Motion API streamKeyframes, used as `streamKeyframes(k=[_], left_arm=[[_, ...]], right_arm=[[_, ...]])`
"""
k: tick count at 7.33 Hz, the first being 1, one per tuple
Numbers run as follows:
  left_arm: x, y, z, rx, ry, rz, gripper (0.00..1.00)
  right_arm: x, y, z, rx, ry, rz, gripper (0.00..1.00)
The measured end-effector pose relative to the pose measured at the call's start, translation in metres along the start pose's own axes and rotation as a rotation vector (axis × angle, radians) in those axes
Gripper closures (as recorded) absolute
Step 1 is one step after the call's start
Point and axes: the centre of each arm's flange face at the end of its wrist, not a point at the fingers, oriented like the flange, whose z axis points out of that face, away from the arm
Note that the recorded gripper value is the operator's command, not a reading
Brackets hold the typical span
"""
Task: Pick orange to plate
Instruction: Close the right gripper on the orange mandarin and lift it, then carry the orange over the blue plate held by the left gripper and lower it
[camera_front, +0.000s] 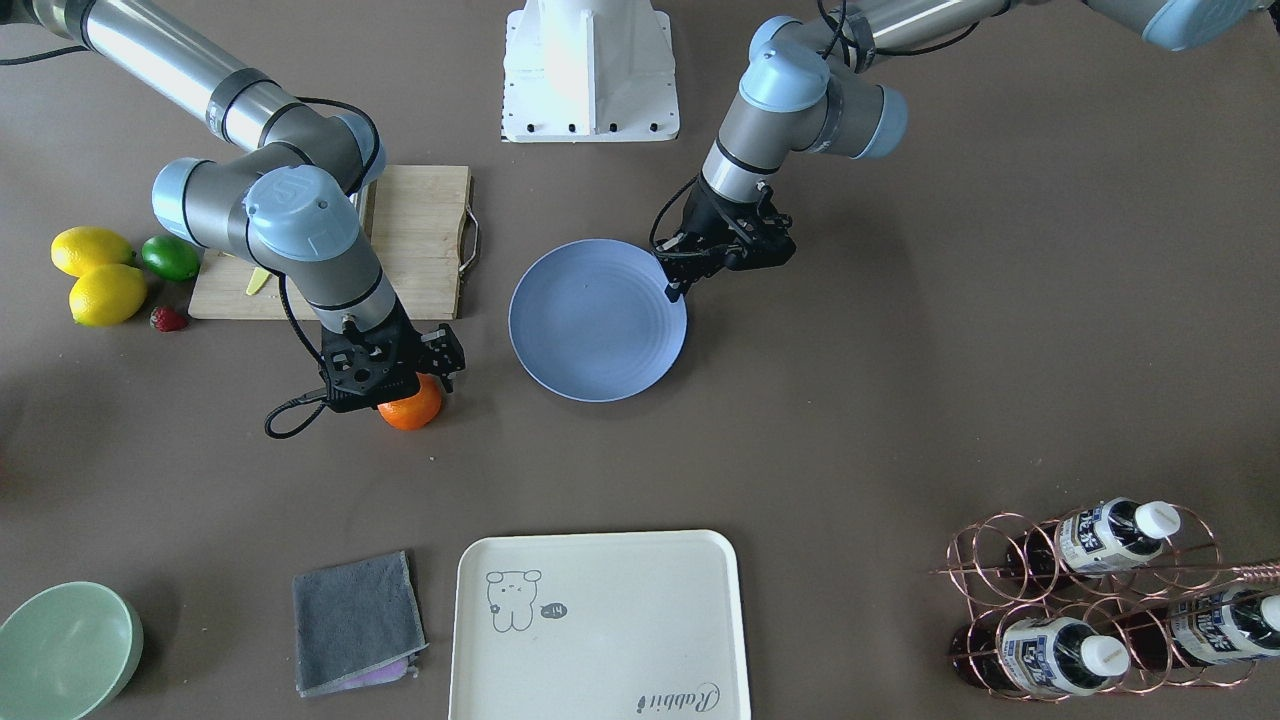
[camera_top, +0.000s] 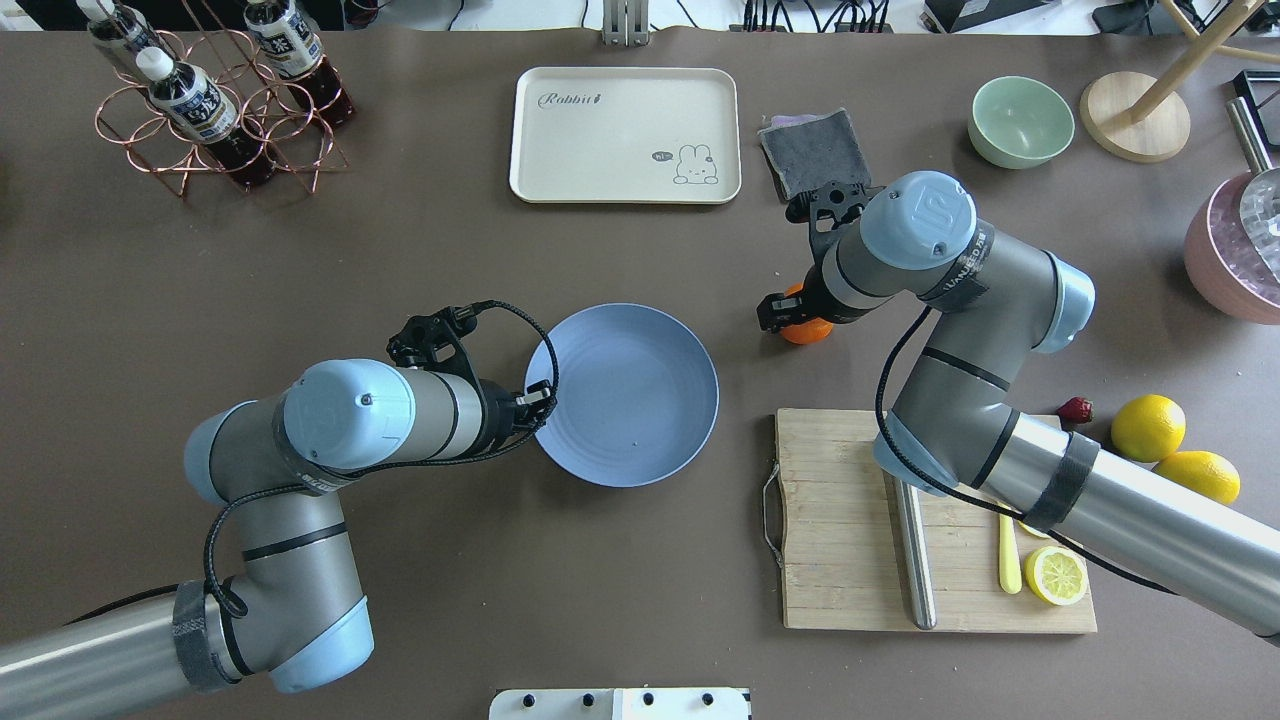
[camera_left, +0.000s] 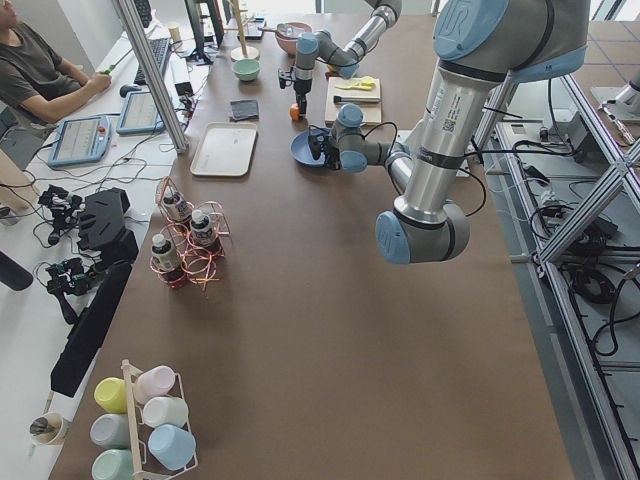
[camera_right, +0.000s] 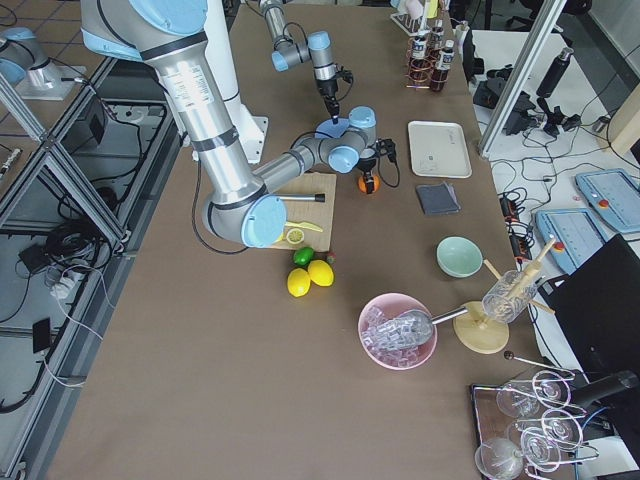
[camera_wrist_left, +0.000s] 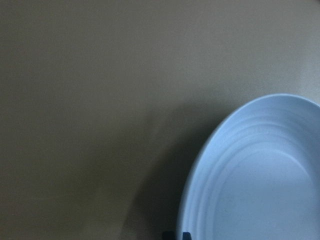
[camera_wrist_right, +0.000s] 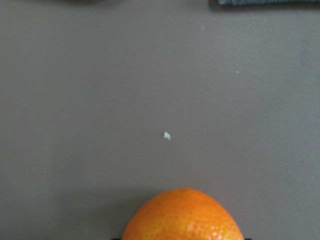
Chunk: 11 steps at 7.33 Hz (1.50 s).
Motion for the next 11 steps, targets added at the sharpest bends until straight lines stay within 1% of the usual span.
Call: streamKeyframes(k=[2,3,5,6,7,8,9,11], left_arm=[[0.004,0.001,-0.001,0.000,-0.004,0.000,0.03],[0.007,0.001,-0.002,0.001,-0.009,-0.001,0.03],[0.008,-0.010,-0.009,0.011,-0.011,-0.001,0.03],[0.003,-0.023,-0.018,0.015,-0.010,0.000,0.03],[-0.007,-0.036,-0.026,0.009,-0.016,0.014,0.03],[-0.014,-0.045,-0.032,0.005,-0.020,0.033,0.03],[-0.017,-0.049,-0.034,0.004,-0.024,0.046,0.03],[-0.020,-0.052,-0.034,0.004,-0.028,0.054,0.03]], right_arm=[[-0.009,-0.005,-0.011,0.010,-0.021,0.011,1.00],[-0.026,-0.010,-0.026,0.015,-0.050,0.038,1.00],[-0.088,-0.012,-0.063,0.001,-0.123,0.113,1.00],[-0.129,0.001,-0.067,-0.012,-0.150,0.147,1.00],[-0.163,0.022,-0.061,-0.015,-0.155,0.168,1.00],[-0.184,0.041,-0.049,-0.009,-0.143,0.170,1.00],[-0.195,0.052,-0.036,-0.008,-0.125,0.170,1.00],[-0.212,0.058,-0.013,-0.008,-0.093,0.168,1.00]])
